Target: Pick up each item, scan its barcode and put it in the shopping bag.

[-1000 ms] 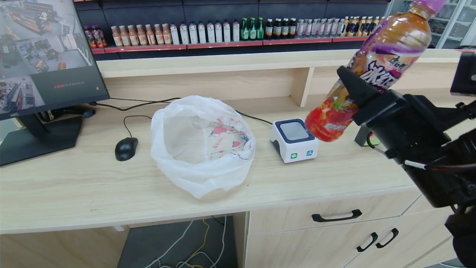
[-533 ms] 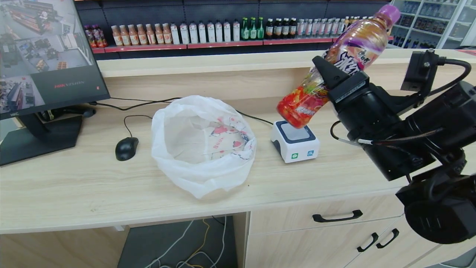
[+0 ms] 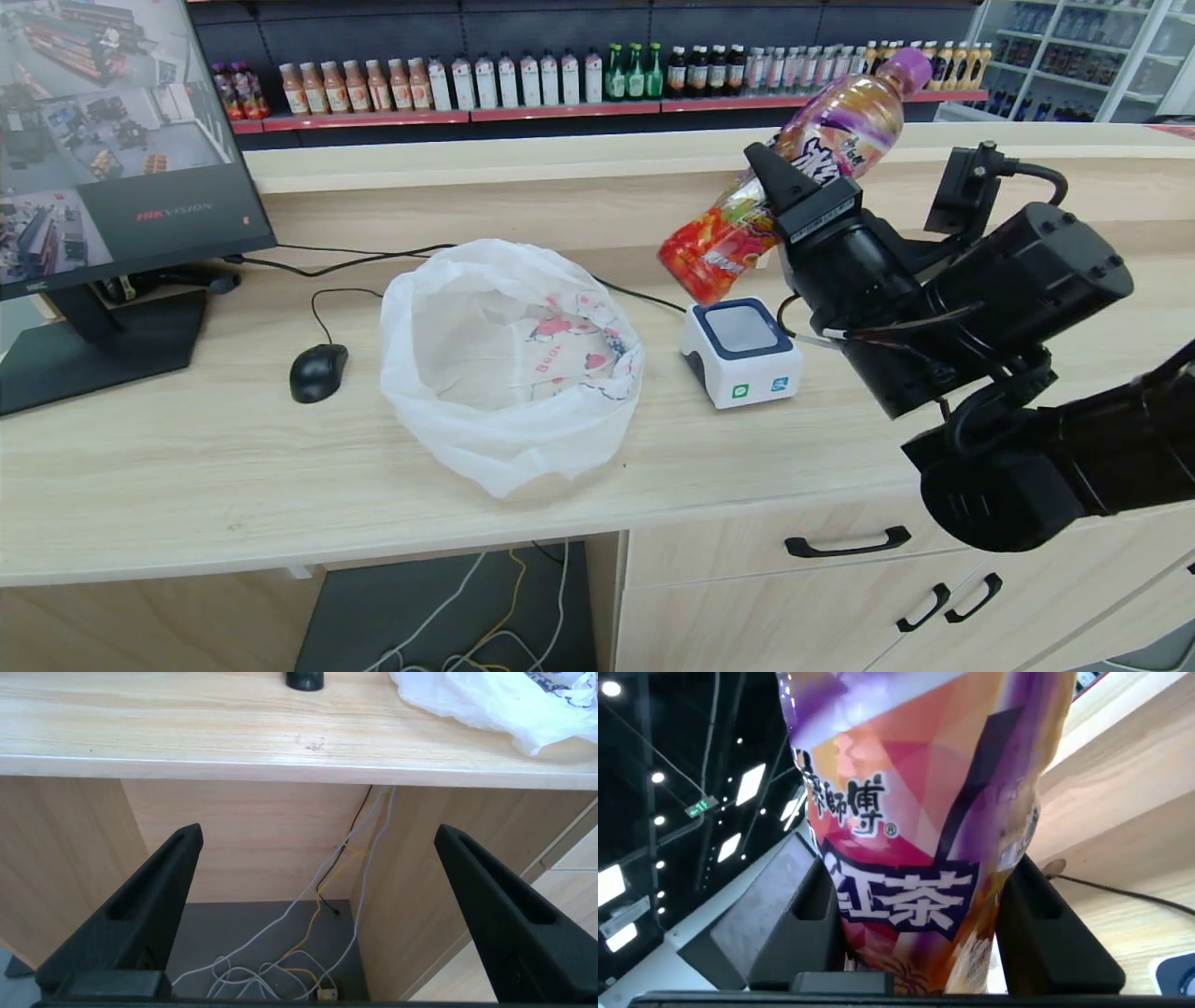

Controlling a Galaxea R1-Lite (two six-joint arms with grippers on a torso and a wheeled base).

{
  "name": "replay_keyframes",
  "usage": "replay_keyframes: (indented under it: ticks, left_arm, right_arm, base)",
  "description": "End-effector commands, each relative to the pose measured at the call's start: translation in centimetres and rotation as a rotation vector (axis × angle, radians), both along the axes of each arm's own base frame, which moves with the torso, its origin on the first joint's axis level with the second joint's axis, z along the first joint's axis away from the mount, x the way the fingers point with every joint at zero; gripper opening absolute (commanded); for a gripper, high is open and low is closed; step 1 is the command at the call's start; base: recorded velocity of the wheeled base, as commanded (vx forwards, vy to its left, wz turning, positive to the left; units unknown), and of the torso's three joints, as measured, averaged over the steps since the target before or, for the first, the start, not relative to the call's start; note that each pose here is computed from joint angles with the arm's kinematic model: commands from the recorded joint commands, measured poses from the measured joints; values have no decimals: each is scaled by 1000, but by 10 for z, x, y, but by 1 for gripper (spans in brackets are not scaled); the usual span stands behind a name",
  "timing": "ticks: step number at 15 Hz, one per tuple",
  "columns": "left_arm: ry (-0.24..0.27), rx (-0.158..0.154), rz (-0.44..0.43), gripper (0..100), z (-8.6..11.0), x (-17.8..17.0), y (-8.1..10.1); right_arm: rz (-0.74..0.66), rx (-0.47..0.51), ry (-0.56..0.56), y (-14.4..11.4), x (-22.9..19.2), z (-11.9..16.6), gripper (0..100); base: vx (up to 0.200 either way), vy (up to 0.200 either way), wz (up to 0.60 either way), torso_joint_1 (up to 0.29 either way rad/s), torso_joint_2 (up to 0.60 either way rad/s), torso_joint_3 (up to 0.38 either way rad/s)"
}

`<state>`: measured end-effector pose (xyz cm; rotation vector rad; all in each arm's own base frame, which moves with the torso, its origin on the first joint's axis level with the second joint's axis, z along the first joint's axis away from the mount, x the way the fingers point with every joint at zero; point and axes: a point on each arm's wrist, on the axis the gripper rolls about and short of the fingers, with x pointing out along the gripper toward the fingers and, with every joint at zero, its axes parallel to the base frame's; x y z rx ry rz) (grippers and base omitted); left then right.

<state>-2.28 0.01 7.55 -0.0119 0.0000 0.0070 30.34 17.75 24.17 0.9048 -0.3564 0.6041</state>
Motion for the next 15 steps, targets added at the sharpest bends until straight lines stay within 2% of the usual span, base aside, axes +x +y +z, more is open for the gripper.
replay_keyframes:
  ticks: [1,5,10,15]
  left_arm:
    - [0,0,1,100,0,0,0]
    - [0,0,1,100,0,0,0]
    - [0,0,1,100,0,0,0]
    - [0,0,1,100,0,0,0]
  right_arm:
    - [-8,15,34,-2,10,-10,0]
    - [-26,62,95,-15,30,-26,0]
    - [-22,69,139,-15,41,-42,0]
    - [-48,99,123,-25,59,-42,0]
  base:
    - [0,0,0,0,0,0]
    - [0,0,0,0,0,0]
    - [0,0,0,0,0,0]
    - [0,0,0,0,0,0]
